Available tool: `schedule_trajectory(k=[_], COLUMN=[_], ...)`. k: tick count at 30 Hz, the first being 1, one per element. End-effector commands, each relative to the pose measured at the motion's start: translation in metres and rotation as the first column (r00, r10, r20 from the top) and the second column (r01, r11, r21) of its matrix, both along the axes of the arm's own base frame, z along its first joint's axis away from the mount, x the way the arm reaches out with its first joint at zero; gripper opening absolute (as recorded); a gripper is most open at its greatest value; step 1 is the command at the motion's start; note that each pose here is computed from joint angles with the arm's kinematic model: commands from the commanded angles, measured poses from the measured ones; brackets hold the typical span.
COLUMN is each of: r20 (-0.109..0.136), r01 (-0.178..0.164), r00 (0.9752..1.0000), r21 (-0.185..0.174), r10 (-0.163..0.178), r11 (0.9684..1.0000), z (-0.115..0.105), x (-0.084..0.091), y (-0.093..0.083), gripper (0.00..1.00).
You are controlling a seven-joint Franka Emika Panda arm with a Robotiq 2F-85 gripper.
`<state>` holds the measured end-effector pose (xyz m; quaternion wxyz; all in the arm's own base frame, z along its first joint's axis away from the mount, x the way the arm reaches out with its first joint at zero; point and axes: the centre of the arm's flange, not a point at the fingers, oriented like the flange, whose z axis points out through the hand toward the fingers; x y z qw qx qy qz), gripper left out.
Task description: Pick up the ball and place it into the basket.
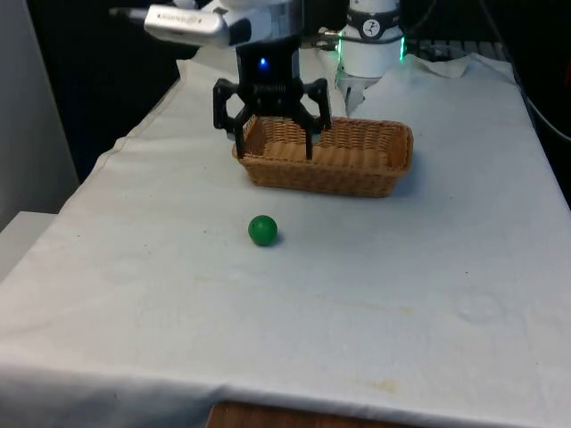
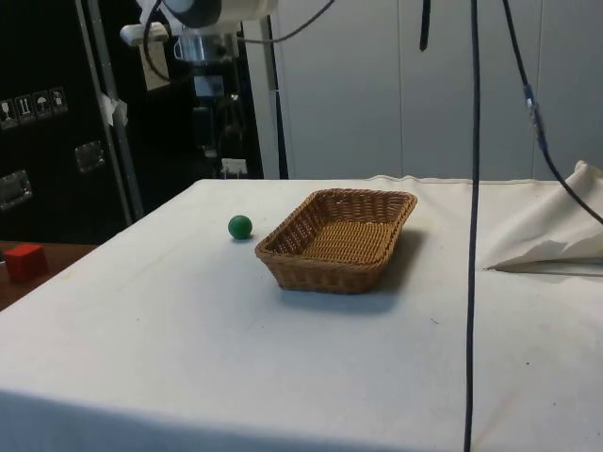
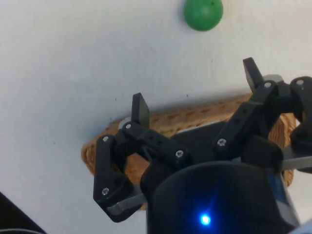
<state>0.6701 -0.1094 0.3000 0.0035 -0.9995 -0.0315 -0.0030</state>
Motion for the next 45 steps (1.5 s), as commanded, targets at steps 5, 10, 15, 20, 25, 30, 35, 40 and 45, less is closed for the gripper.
schedule_trajectory(k=[5, 10, 15, 20, 25, 30, 35, 40, 45], r20=[-0.003, -0.006, -0.008, -0.012, -0.015, -0.026, -0.037, -0.049, -0.055], r01=[0.008, 0.014, 0.018, 0.019, 0.018, 0.021, 0.024, 0.025, 0.026], r00=[1.0, 0.9999, 0.9998, 0.9998, 0.9997, 0.9994, 0.999, 0.9985, 0.9982], r21=[0.009, 0.017, 0.025, 0.024, 0.019, 0.018, 0.017, 0.017, 0.018], r10=[-0.008, -0.014, -0.018, -0.018, -0.017, -0.021, -0.024, -0.024, -0.025], r11=[0.9999, 0.9998, 0.9995, 0.9995, 0.9997, 0.9996, 0.9996, 0.9996, 0.9995], z=[-0.023, -0.04, -0.05, -0.064, -0.075, -0.087, -0.095, -0.106, -0.114], x=[0.006, 0.007, 0.008, 0.015, 0.021, 0.022, 0.02, 0.018, 0.017], y=[-0.008, -0.017, -0.022, -0.02, -0.02, -0.022, -0.027, -0.031, -0.033], gripper=[1.0, 1.0, 1.0, 1.0, 1.0, 1.0, 1.0, 1.0, 1.0])
